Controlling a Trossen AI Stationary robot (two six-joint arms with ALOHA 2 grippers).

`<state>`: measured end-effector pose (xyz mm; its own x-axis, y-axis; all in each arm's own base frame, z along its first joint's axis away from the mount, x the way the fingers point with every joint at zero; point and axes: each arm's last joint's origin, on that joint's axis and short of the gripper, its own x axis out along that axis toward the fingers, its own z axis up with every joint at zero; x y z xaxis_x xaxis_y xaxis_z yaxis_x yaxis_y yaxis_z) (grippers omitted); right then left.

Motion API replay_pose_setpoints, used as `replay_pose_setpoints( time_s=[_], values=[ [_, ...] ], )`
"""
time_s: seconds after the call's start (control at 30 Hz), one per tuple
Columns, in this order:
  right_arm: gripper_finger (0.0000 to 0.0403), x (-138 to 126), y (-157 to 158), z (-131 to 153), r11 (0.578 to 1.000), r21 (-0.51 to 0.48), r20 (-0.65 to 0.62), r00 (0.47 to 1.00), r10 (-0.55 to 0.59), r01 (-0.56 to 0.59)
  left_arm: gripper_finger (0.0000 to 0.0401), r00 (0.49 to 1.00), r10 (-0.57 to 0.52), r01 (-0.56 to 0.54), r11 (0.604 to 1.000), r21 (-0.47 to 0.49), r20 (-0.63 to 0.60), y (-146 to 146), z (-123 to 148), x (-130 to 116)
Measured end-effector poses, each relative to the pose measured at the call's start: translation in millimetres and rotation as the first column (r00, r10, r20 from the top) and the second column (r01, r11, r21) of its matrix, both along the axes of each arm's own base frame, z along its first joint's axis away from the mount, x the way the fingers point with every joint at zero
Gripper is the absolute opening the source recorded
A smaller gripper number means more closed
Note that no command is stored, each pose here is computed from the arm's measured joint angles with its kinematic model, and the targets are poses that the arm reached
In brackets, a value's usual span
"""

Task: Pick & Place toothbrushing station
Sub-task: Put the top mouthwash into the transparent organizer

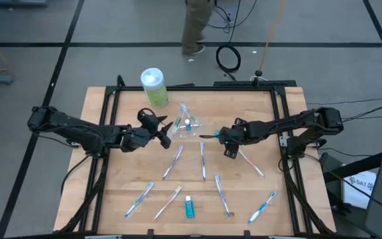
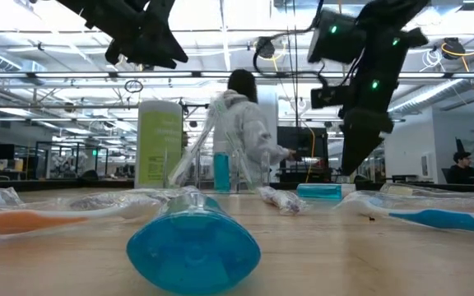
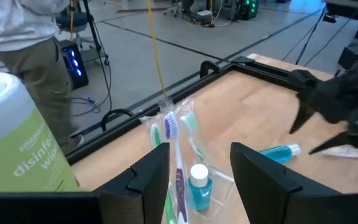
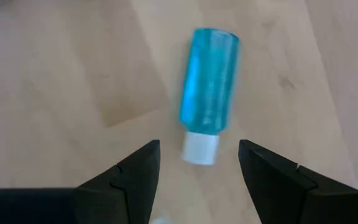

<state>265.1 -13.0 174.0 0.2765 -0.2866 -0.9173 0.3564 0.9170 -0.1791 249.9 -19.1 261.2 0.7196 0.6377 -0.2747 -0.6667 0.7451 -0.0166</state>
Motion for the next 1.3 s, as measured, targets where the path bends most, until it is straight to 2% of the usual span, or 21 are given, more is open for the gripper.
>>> replay_pose_setpoints(
  time_s=[0.2, 0.33, 0.47, 0.63, 0.73, 0.9, 1.0, 1.13, 1.3],
  values=[
    [0.0210, -17.5, 11.3, 17.1, 1.000, -0.001, 0.056, 0.998, 0.000, 0.000, 0.0177, 1.000, 0.000, 0.000, 1.000, -0.001, 0.003, 0.0, 0.1, 0.2],
    [0.0210, -39.4, 14.2, 6.3, 1.000, -0.029, 0.178, 0.984, 0.001, 0.004, 0.0177, 1.000, -0.003, 0.003, 1.000, -0.004, 0.003, -0.1, 0.1, 0.2],
    [0.0210, -55.7, 13.1, -18.0, 0.998, -0.055, 0.406, 0.912, 0.054, -0.034, 0.0177, 1.000, -0.003, 0.003, 1.000, -0.004, 0.007, -0.1, 0.4, 0.4],
    [0.0210, -65.7, 12.8, -33.6, 0.982, -0.163, 0.613, 0.770, 0.180, -0.100, 0.0177, 1.000, 0.001, -0.001, 1.000, -0.005, 0.008, 1.1, 0.4, 0.5],
    [0.0210, -72.5, 12.4, -41.4, 0.977, -0.185, 0.615, 0.763, 0.199, -0.105, 0.0177, 1.000, 0.001, -0.001, 1.000, -0.005, 0.007, 1.2, 0.4, 0.5],
    [0.0210, -82.6, 10.3, -53.3, 0.988, -0.141, 0.605, 0.784, 0.142, -0.070, 0.0177, 1.000, 0.001, -0.001, 1.000, -0.004, 0.007, 1.2, 0.4, 0.5],
    [0.0210, -89.5, 8.6, -60.1, 0.987, -0.154, 0.596, 0.793, 0.125, -0.039, 0.0177, 1.000, 0.001, -0.001, 1.000, -0.004, 0.007, 1.2, 0.4, 0.5],
    [0.0210, -95.4, 5.4, -64.2, 0.990, -0.139, 0.631, 0.773, 0.065, 0.030, 0.0177, 1.000, 0.001, -0.001, 1.000, -0.004, 0.007, 1.2, 0.5, 0.5],
    [0.0210, -97.3, 5.0, -65.9, 0.991, -0.130, 0.650, 0.758, 0.060, 0.032, 0.0177, 1.000, 0.001, -0.001, 1.000, -0.004, 0.007, 1.2, 0.5, 0.5]
  ],
)
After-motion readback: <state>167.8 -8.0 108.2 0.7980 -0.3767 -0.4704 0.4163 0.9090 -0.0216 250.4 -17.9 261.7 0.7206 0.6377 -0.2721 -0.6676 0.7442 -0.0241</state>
